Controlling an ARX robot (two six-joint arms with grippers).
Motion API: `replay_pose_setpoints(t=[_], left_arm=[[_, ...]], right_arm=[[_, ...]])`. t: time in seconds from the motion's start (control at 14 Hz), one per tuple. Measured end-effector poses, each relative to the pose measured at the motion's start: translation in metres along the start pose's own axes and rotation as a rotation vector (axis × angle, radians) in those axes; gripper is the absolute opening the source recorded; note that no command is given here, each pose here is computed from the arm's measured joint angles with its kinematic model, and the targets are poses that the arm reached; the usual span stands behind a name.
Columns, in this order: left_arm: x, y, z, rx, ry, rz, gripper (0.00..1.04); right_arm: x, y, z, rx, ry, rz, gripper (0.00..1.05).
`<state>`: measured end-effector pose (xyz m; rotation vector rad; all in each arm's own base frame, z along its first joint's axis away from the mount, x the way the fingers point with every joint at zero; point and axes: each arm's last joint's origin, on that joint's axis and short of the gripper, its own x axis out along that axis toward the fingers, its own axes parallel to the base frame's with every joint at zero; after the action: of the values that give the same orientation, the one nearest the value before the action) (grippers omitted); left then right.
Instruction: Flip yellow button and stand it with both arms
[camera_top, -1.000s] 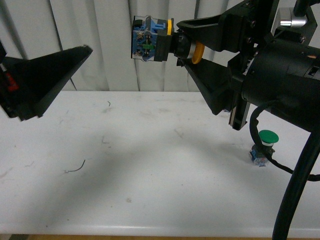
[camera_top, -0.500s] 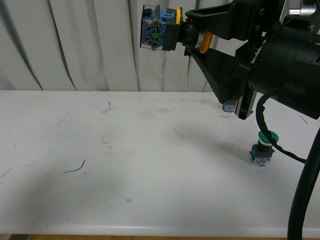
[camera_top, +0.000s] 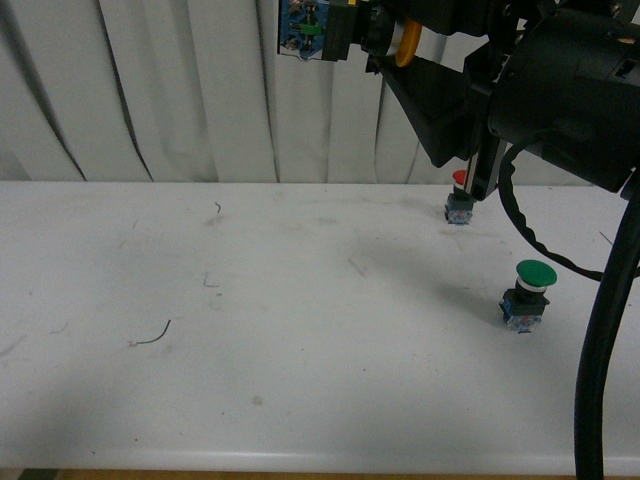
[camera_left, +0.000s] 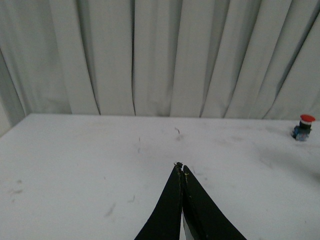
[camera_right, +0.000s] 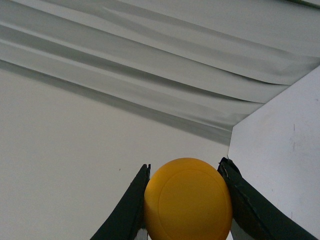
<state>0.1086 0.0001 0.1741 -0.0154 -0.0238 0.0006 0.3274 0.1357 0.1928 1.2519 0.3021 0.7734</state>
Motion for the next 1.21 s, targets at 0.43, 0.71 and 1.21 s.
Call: replay_pose_setpoints(t=[0.43,0.71,1.21], left_arm=[[-0.010,0.000,-0.010,0.000,0.055,0.002,0.02],[-0.011,0.000,-0.006,0.001,0.018,0.003,0.02],[-0.011,0.000,-0.008,0.001,0.027,0.001,0.02]], right_arm=[[0.003,0.001,-0.003,-0.013,0.010,0.006,0.36],[0.003,0.001,-0.003,-0.015,0.010,0.005,0.36],[0.002,0.000,-0.003,-0.019,0.009,0.004,0.36]])
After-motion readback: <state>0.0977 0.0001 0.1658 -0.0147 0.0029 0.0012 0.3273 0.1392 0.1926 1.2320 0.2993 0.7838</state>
